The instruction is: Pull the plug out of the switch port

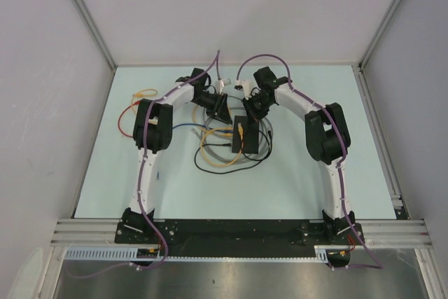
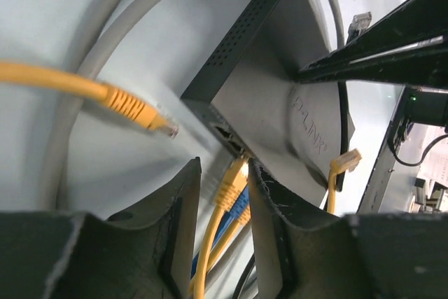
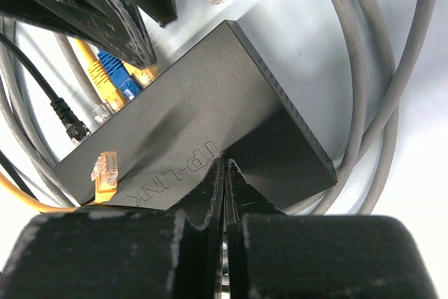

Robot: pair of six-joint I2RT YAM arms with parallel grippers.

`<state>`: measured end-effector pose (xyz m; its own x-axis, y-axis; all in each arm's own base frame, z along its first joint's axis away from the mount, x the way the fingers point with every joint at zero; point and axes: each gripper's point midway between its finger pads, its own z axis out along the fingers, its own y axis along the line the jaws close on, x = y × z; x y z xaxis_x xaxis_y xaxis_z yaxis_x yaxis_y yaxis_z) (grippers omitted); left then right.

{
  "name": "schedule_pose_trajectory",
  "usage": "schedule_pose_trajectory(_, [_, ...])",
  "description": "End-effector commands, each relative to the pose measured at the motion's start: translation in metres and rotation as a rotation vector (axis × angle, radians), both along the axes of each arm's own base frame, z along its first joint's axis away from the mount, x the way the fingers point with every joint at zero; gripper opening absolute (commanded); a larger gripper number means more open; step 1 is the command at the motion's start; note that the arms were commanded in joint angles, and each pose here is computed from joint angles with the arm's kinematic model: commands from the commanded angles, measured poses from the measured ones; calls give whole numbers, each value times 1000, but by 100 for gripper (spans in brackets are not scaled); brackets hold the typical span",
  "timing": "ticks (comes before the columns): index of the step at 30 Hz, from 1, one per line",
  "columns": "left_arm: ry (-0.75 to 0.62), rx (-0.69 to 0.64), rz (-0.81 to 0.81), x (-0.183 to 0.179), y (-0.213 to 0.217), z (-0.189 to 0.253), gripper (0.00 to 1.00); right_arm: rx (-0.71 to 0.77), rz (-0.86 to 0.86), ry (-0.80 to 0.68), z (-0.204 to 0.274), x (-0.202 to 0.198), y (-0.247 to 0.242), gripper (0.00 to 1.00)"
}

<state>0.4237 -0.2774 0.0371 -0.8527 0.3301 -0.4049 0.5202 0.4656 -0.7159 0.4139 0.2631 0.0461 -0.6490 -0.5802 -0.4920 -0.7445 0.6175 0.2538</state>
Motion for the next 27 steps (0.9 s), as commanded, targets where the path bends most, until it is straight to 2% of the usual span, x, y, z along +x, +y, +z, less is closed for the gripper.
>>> schedule_pose_trajectory(1, [-53,-74,-49,6,-14,17,37,-128,-7,97,-43,-23,-21,0])
schedule_pose_trajectory(7, [-46,-109,-73,2,-17,19,33,-131,-7,97,-44,-23,-21,0])
schedule_pose_trajectory(27, [31,-117,-110,-14,-16,-1,33,-141,1,92,-45,-27,-19,0])
